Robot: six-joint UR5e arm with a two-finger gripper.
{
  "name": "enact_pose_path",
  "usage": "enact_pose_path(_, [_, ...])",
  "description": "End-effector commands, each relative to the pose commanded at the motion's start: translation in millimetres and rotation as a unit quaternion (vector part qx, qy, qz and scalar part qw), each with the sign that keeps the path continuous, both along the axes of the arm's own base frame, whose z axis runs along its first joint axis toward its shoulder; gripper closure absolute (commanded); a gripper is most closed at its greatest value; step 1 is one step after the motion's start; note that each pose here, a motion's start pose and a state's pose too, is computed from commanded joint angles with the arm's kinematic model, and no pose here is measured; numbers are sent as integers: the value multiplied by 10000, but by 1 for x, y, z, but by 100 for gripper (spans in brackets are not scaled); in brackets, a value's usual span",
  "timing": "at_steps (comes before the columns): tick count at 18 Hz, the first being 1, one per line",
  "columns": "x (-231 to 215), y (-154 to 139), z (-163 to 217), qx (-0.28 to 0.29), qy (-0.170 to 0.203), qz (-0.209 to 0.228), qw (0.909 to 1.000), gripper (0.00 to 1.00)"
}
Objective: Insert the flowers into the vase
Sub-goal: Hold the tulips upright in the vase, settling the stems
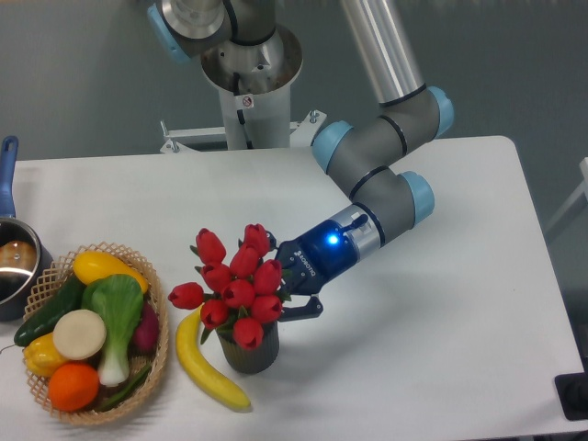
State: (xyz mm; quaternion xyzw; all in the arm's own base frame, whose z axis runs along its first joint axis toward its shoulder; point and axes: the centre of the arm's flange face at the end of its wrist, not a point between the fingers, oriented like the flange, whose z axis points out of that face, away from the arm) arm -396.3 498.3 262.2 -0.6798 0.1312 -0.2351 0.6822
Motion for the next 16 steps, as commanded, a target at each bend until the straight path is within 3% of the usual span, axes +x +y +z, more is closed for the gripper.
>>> enact_pose_path(7, [2, -1, -13, 48, 69, 10, 10000, 56])
enact_pose_path(12, [1, -3, -10, 59, 72, 25, 10000, 39])
enact_pose_path(13, [1, -3, -8, 65, 68, 25, 10000, 27])
enact_pose_path(16, [1, -5, -9, 54, 49, 40, 10000, 14])
